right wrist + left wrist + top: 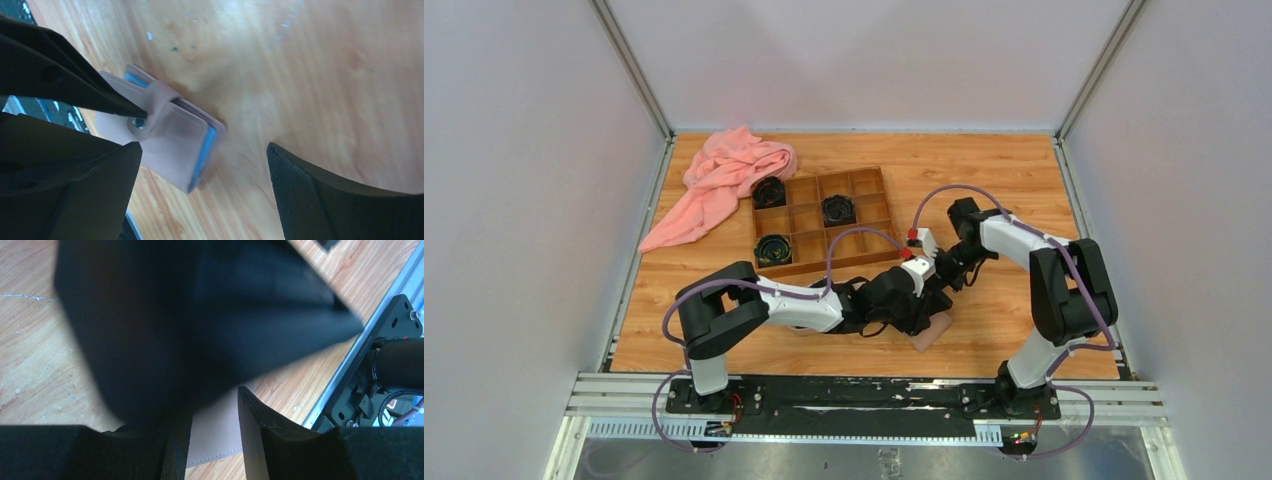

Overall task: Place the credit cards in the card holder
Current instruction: Close the card holder at the center of the board.

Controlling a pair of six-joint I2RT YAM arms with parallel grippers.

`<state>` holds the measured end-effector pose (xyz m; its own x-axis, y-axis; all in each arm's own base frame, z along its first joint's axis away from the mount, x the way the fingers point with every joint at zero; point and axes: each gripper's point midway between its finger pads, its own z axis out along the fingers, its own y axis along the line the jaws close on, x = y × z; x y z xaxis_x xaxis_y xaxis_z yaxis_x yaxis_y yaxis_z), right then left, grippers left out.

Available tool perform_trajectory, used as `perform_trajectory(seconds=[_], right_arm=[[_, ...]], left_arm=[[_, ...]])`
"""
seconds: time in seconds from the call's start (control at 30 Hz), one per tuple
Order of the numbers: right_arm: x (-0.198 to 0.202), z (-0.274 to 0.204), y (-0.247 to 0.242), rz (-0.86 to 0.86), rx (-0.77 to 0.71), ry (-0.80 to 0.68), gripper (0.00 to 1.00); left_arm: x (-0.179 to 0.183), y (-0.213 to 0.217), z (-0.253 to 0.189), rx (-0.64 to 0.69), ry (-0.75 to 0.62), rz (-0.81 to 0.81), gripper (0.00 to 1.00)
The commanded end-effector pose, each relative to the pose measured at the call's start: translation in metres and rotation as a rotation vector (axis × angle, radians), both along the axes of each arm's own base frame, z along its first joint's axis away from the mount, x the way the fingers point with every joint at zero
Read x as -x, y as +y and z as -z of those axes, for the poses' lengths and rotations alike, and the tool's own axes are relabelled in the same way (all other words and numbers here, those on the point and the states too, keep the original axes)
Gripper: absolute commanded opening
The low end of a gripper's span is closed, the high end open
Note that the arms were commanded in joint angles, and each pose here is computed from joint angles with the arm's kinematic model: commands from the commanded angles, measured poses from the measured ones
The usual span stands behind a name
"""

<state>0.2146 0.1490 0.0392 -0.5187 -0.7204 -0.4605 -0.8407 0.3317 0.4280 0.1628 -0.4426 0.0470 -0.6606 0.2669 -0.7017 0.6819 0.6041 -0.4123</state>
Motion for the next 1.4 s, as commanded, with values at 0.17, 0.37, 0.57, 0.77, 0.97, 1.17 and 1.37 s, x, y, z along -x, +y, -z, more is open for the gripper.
perform_trajectory(seconds=[0.17,0.37,0.57,0.77,0.97,1.17,1.37], right_arm=[[0.020,-0.005,0.011,-0.045,-0.007,0.143,1.00],[0.026,0.005,0.006,-0.062,0.031,0.181,1.00],[0.028,0.024,0.005,-0.057,0.121,0.181,1.00],[0.023,0.039,-0.003,-0.023,0.212,0.146,0.86],[0.030,0.044,-0.003,-0.042,0.225,0.194,0.61],[0.035,0.044,-0.001,-0.057,0.218,0.215,0.61],[0.021,0.035,-0.002,-0.009,0.212,0.170,0.70]], left_arm=[[0.021,0.034,0.049,-0.171,0.084,0.036,0.43],[0.021,0.034,0.046,-0.162,0.076,0.035,0.43],[0.021,0.033,0.043,-0.142,0.069,0.036,0.43],[0.021,0.033,0.042,-0.128,0.066,0.035,0.43],[0.021,0.034,0.040,-0.123,0.063,0.033,0.43],[0.021,0.034,0.041,-0.124,0.063,0.032,0.43],[0.021,0.035,0.041,-0.125,0.064,0.027,0.43]])
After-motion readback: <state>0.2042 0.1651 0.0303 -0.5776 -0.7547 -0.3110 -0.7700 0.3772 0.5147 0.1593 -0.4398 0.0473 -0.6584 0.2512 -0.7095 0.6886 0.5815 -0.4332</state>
